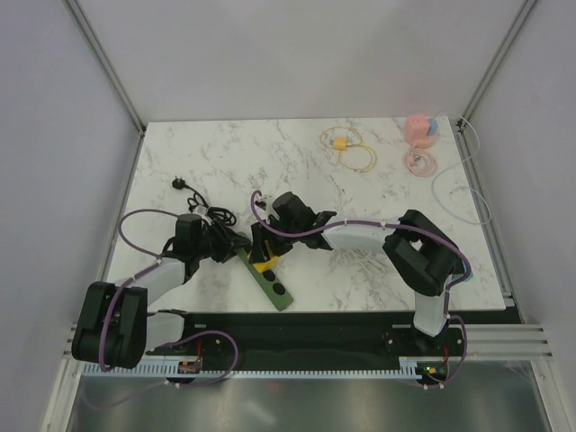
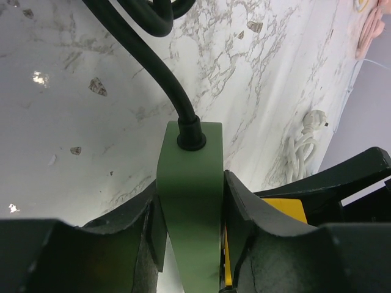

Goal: Pull the plug off the socket

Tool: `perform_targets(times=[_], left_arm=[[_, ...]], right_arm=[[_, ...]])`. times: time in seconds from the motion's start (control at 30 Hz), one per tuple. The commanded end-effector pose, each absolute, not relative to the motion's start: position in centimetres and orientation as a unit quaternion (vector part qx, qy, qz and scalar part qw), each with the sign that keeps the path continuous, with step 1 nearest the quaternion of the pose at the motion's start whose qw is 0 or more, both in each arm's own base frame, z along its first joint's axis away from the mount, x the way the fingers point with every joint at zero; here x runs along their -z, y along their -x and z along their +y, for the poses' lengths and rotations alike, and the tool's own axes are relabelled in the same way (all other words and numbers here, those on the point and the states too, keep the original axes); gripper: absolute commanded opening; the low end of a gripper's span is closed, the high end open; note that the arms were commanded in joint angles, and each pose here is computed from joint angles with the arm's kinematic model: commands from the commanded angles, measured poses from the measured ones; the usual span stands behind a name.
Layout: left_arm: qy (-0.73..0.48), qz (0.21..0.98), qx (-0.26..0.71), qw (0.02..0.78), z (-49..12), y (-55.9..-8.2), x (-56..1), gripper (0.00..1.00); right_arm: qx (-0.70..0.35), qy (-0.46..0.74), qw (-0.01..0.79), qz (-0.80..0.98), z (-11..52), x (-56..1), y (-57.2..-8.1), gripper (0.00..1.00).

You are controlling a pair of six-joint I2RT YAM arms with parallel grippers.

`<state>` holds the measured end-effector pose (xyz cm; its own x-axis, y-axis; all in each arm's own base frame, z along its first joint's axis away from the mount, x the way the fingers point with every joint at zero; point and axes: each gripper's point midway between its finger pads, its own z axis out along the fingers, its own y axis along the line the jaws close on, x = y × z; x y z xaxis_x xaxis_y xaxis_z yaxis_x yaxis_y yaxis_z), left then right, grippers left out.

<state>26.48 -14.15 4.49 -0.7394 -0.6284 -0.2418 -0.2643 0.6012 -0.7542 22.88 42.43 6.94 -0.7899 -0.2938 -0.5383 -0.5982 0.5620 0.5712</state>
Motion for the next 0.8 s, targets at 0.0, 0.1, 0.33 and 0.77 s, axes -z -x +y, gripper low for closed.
perform_targets(times=[0.0,0.1,0.33,0.77], left_arm=[[0.244,0.868,0.352,0.251,-13.8,-25.1,-3.6,0.02],[0.239,0.872,0.342,0.255,-13.5,-24.9,-3.4,0.02],[0.231,0.877,0.317,0.276,-12.5,-24.4,-3.4,0.02],[0.240,0.879,0.313,0.266,-12.3,-23.7,-2.6,0.02]], right_arm=[[-0.440,0.262,0.255,0.820,44.4,-12.2,-24.0,0.00],[-0.430,0.253,0.252,0.829,44.1,-11.8,-24.1,0.00],[-0.408,0.220,0.264,0.846,43.0,-12.1,-24.9,0.00],[-0.454,0.175,0.274,0.830,41.1,-13.5,-25.8,0.00]])
